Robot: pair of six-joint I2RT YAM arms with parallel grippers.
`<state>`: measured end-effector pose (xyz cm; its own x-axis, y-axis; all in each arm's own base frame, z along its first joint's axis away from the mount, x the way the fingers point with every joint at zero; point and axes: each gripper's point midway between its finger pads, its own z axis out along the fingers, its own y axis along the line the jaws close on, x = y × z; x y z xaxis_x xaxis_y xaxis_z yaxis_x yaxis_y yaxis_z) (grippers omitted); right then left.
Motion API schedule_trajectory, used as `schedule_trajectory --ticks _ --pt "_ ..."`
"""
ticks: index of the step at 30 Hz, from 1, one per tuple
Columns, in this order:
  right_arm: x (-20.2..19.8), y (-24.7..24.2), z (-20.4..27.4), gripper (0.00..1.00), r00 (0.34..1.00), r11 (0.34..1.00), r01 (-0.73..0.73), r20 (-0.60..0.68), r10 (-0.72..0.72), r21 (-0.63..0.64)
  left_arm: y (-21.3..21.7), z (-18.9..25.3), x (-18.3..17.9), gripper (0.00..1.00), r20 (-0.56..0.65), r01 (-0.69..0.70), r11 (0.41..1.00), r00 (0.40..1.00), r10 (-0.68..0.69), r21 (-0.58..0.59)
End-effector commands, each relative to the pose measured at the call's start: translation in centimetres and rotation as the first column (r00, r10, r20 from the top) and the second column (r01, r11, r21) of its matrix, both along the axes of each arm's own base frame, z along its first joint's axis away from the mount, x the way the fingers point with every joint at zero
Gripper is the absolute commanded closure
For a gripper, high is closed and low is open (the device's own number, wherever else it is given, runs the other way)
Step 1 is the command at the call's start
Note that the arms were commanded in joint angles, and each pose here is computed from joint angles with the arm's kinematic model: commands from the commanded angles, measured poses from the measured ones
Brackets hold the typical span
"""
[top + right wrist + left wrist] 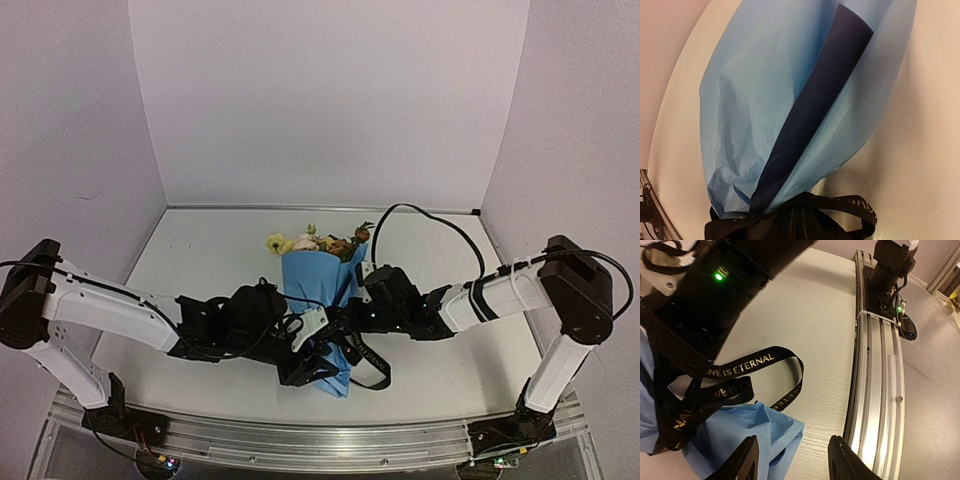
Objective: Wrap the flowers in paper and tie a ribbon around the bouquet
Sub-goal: Cross the half-tied ribbon over the folded bouquet.
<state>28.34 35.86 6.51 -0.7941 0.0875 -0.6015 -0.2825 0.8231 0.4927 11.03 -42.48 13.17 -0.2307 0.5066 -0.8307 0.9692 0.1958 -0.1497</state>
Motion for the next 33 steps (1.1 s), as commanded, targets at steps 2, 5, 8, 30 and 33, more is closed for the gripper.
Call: schedule_trajectory --ticks 2,5,8,30,33 --pt "0.1 0.6 0.9 1.00 0.999 0.999 -0.020 0.042 0.019 0.030 0.6 5.4 1.9 0.46 0.049 -0.093 0.982 0.994 0.102 -0.165" --pt "0.0 0.8 1.0 1.00 0.998 0.999 -0.030 0.049 0.028 0.029 1.5 6.3 4.6 0.54 0.039 -0.195 0.962 0.978 0.206 -0.189" --pt "-0.3 0.9 1.2 1.00 0.997 0.999 -0.044 0.059 0.042 0.026 1.8 5.9 7.2 0.63 0.034 -0.254 0.955 0.965 0.262 -0.153" --pt "-1.0 0.8 1.5 1.00 0.994 0.997 -0.075 0.084 0.073 0.014 0.1 -0.8 12.7 0.65 0.122 -0.342 0.929 0.937 0.327 0.139" --pt "-1.1 0.8 1.6 1.00 0.992 0.997 -0.083 0.091 0.082 0.007 0.0 -1.2 12.7 0.65 0.125 -0.336 0.929 0.939 0.320 0.151"
